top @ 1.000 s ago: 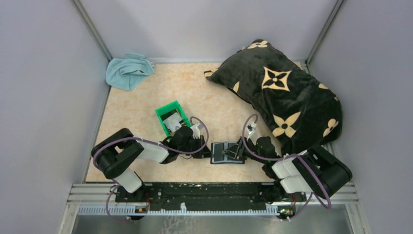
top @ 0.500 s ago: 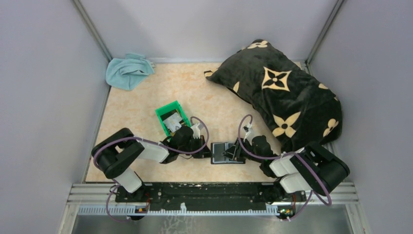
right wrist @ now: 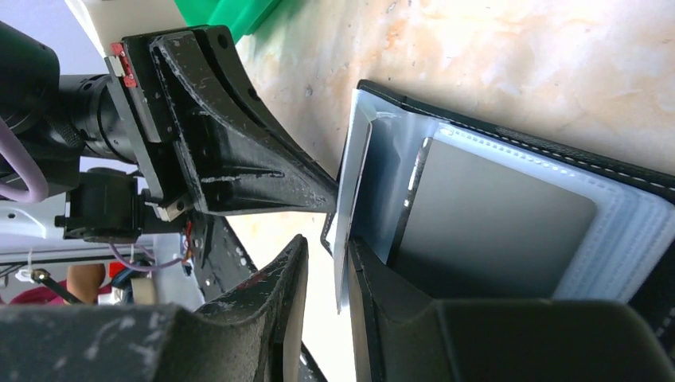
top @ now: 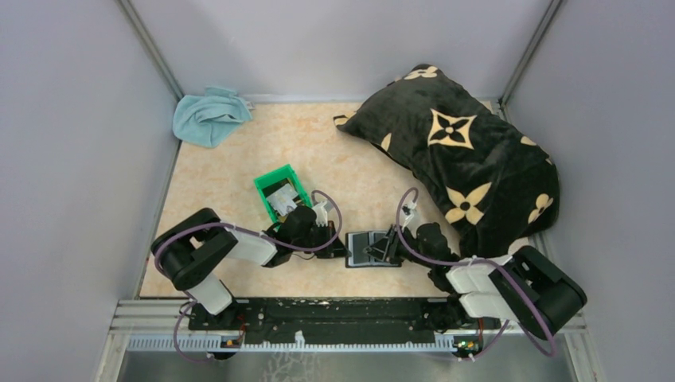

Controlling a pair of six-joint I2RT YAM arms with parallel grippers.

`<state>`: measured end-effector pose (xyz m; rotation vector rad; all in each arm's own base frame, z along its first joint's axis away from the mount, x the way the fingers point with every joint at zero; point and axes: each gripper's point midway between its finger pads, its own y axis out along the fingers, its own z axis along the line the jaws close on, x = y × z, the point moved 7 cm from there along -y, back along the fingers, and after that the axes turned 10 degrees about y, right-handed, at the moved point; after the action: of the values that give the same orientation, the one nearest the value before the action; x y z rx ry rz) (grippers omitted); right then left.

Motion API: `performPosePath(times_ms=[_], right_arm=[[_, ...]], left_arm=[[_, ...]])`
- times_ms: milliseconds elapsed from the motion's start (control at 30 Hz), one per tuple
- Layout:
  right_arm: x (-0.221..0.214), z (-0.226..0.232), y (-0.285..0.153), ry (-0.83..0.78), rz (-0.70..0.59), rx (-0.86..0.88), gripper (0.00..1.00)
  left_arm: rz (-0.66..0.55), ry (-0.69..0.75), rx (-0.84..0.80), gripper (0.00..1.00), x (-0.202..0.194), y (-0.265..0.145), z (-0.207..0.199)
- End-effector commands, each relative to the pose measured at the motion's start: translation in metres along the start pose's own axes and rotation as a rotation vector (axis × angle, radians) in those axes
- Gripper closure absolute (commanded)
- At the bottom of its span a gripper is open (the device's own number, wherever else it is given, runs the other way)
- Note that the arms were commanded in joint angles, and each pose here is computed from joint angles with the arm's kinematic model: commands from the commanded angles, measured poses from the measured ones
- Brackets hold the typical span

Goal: Take the credit cards out of the card holder

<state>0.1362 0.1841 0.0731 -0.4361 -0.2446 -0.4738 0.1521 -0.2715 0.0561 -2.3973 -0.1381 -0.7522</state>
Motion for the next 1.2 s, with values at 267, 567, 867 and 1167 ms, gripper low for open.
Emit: performPosePath(times_ms=[267,567,867,1167], right_arm=[[0.007,0.003,-0.004,-0.062,-0.003,0.023,0.74],[0.005,0.009,0.002,-0.015,0.02,0.108,0.78],[0.003,0.0,-0.007,-0.033,-0.006,0.031,0.83],[0.011,-0.004,-0.018,-0.082,-0.062,-0.041,0.84]], left_arm=[[0.076,-0.023,0.086,1.0,-0.019,0.002,0.017],[0.075,-0.029,0.091,1.0,-0.02,0.001,0.018],[0.079,-0.03,0.084,1.0,-0.02,0.004,0.018],[0.079,-0.026,0.082,1.0,-0.019,0.003,0.017]])
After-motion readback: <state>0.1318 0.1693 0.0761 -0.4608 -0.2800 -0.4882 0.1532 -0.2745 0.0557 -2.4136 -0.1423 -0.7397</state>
